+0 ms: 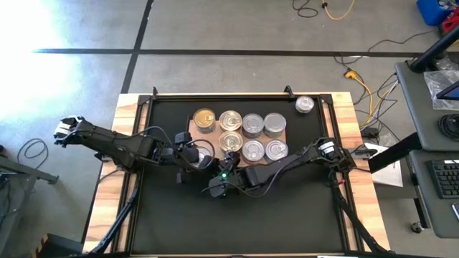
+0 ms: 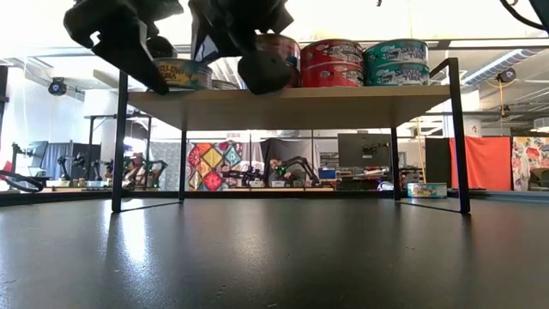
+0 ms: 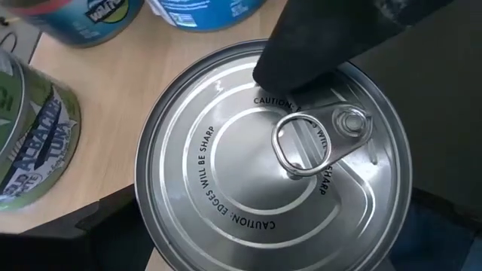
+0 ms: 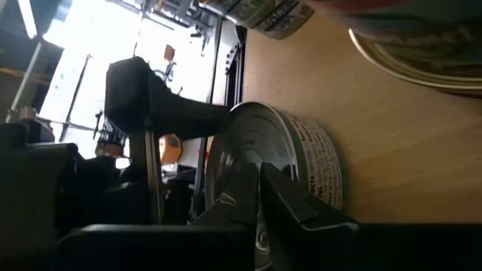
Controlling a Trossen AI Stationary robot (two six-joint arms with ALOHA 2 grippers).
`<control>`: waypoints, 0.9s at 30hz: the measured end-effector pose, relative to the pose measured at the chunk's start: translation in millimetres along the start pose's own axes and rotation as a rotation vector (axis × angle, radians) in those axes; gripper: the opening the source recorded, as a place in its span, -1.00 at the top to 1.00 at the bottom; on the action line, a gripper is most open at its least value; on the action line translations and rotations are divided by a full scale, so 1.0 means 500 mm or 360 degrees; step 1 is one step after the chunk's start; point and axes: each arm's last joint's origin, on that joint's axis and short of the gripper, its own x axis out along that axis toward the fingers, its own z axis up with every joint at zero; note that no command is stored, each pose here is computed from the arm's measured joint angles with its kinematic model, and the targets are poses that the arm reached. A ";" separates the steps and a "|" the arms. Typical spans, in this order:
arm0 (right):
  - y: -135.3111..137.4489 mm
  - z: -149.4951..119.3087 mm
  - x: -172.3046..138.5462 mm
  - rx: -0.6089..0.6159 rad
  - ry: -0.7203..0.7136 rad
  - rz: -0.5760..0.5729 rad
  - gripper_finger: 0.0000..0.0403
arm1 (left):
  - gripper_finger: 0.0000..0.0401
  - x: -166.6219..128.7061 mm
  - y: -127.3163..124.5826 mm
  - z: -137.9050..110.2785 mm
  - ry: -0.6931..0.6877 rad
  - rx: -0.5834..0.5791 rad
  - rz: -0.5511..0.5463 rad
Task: Stack canned seafood by type on shelf
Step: Put the yellow blue tuna can on the shelf
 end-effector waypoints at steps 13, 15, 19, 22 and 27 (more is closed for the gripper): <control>0.042 0.008 -0.017 -0.0373 0.0051 0.0068 0.94 | -0.99 -0.026 0.022 0.026 0.0041 0.0141 -0.0080; 0.043 0.011 -0.017 -0.0429 0.0058 0.0041 0.94 | -0.99 -0.030 0.025 0.028 0.0047 0.0155 -0.0073; 0.038 0.014 -0.012 -0.0516 0.0122 0.0000 0.94 | -0.99 -0.026 0.031 0.031 0.0042 0.0141 -0.0065; 0.038 0.013 -0.011 -0.0626 0.0162 0.0007 0.94 | -0.99 -0.015 0.029 0.033 0.0046 0.0165 -0.0072; 0.042 0.011 -0.013 -0.0689 0.0178 0.0037 0.94 | -0.99 0.000 0.023 0.045 -0.0007 0.0255 -0.0093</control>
